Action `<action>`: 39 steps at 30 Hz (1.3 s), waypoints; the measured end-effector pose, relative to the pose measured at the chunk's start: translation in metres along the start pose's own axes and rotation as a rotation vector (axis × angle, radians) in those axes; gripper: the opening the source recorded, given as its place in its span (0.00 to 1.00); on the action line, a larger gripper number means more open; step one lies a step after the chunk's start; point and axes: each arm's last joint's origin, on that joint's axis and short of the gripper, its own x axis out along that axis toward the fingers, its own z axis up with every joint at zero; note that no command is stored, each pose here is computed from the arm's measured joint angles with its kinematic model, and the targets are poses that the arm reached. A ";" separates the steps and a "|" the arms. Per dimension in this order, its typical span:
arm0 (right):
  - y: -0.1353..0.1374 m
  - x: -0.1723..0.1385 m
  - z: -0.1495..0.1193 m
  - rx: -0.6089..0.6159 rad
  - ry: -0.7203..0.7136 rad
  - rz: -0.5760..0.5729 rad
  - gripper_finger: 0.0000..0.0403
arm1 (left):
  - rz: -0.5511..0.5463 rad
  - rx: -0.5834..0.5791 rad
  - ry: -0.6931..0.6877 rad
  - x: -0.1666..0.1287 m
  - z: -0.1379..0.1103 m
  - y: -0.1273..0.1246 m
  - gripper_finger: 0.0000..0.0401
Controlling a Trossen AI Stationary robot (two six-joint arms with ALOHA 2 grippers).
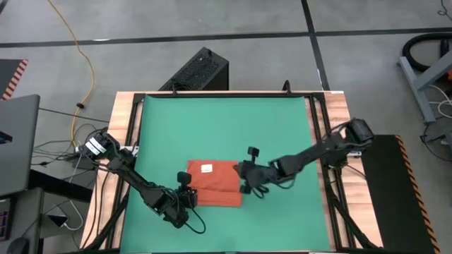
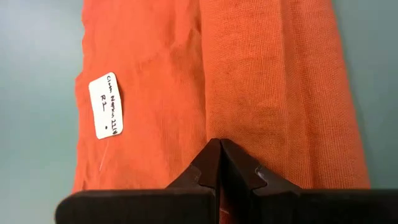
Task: Roll towel into tight, uniform cylinder
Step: Roll the orange table napkin
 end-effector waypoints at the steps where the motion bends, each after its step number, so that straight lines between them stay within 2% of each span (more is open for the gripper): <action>1: 0.005 -0.009 0.001 -0.022 -0.009 0.024 0.10 | 0.001 -0.001 -0.001 0.000 0.000 0.000 0.00; 5: 0.033 -0.037 0.004 -0.049 -0.070 0.172 0.11 | 0.008 0.001 -0.003 0.000 0.000 0.000 0.00; 9: 0.069 -0.037 -0.017 -0.131 -0.075 0.221 0.18 | 0.012 0.016 -0.005 0.000 0.001 0.001 0.00; 12: 0.086 -0.026 -0.027 -0.164 -0.108 0.230 0.30 | 0.014 0.005 -0.004 0.001 0.001 0.002 0.00; 17: 0.101 -0.006 -0.040 -0.208 -0.161 0.235 0.55 | 0.014 -0.007 -0.002 0.001 0.002 0.003 0.00; 20: 0.104 0.002 -0.041 -0.216 -0.164 0.226 0.64 | 0.004 -0.014 0.001 0.001 0.001 0.002 0.00; 31: 0.092 0.042 -0.071 -0.153 0.015 0.176 0.66 | -0.011 -0.003 0.007 0.001 0.001 0.002 0.00; 34: 0.091 0.046 -0.079 -0.140 0.070 0.174 0.66 | -0.011 0.002 0.008 0.001 0.001 0.002 0.00; 39: 0.091 0.046 -0.080 -0.135 0.081 0.166 0.66 | -0.011 0.005 0.008 0.001 0.001 0.002 0.00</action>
